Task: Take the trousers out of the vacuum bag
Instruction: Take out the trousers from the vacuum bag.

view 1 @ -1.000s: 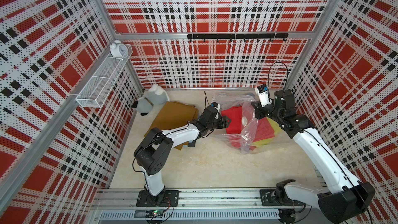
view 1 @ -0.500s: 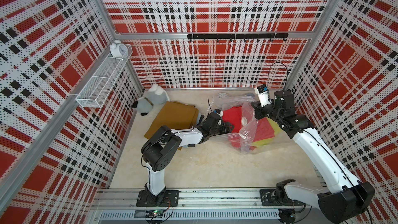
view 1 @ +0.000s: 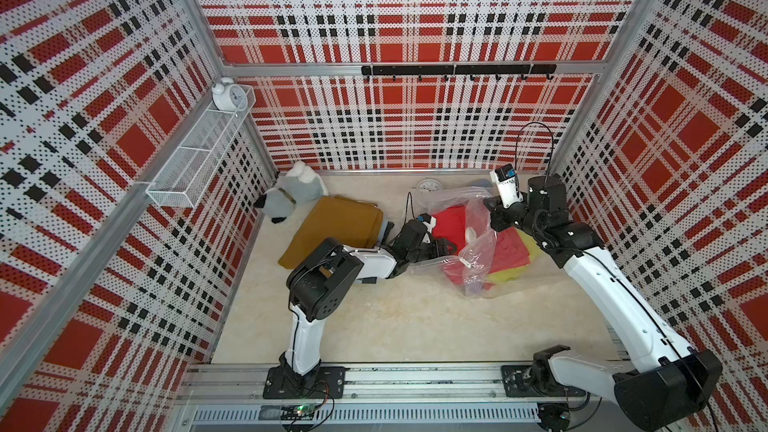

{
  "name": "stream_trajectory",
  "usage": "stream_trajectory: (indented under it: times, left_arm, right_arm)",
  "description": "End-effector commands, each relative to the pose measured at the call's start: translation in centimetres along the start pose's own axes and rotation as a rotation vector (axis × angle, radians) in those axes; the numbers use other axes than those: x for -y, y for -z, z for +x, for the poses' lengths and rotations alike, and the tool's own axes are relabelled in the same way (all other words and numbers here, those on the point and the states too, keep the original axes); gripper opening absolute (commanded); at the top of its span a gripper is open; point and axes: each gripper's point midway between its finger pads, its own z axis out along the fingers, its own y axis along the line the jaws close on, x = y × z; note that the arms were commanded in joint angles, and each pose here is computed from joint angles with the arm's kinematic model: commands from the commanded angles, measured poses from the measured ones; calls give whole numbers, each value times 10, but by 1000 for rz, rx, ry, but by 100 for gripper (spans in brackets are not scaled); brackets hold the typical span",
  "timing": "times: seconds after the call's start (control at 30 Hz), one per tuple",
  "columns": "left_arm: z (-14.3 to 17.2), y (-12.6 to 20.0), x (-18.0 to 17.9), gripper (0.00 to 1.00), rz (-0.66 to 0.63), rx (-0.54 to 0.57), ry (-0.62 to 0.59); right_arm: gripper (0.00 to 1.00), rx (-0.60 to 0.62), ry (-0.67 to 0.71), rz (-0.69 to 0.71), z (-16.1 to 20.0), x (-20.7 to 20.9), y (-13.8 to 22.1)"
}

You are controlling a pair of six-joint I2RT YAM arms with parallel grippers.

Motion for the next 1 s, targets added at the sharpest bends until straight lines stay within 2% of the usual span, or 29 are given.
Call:
stream_trajectory:
  times: [0.0, 0.13, 0.27, 0.43, 0.57, 0.63, 0.8, 0.97]
  left_arm:
    - [-9, -3, 22, 69, 122, 26, -12]
    - [-9, -4, 29, 63, 168, 29, -9]
    - [-11, -1, 38, 62, 196, 37, -25]
    - [-7, -12, 40, 68, 211, 22, -29]
    - [-5, -20, 35, 69, 215, 10, -10]
    - [-6, -20, 36, 62, 220, 14, -8]
    - [-11, -15, 37, 32, 216, 33, -5]
    - [-18, -5, 38, 17, 211, 55, -1]
  right_arm:
    - [0, 51, 5, 0, -10, -2, 6]
    - [0, 52, 3, -1, -11, -2, 5]
    - [0, 52, 4, 0, -10, -2, 6]
    - [0, 54, 1, -4, -10, -3, 5]
    - [0, 56, 4, 0, -10, -2, 7]
    - [0, 57, 6, 2, -10, -2, 8]
    - [0, 58, 10, 2, -10, -2, 7]
    - [0, 63, 12, 1, -11, -2, 7]
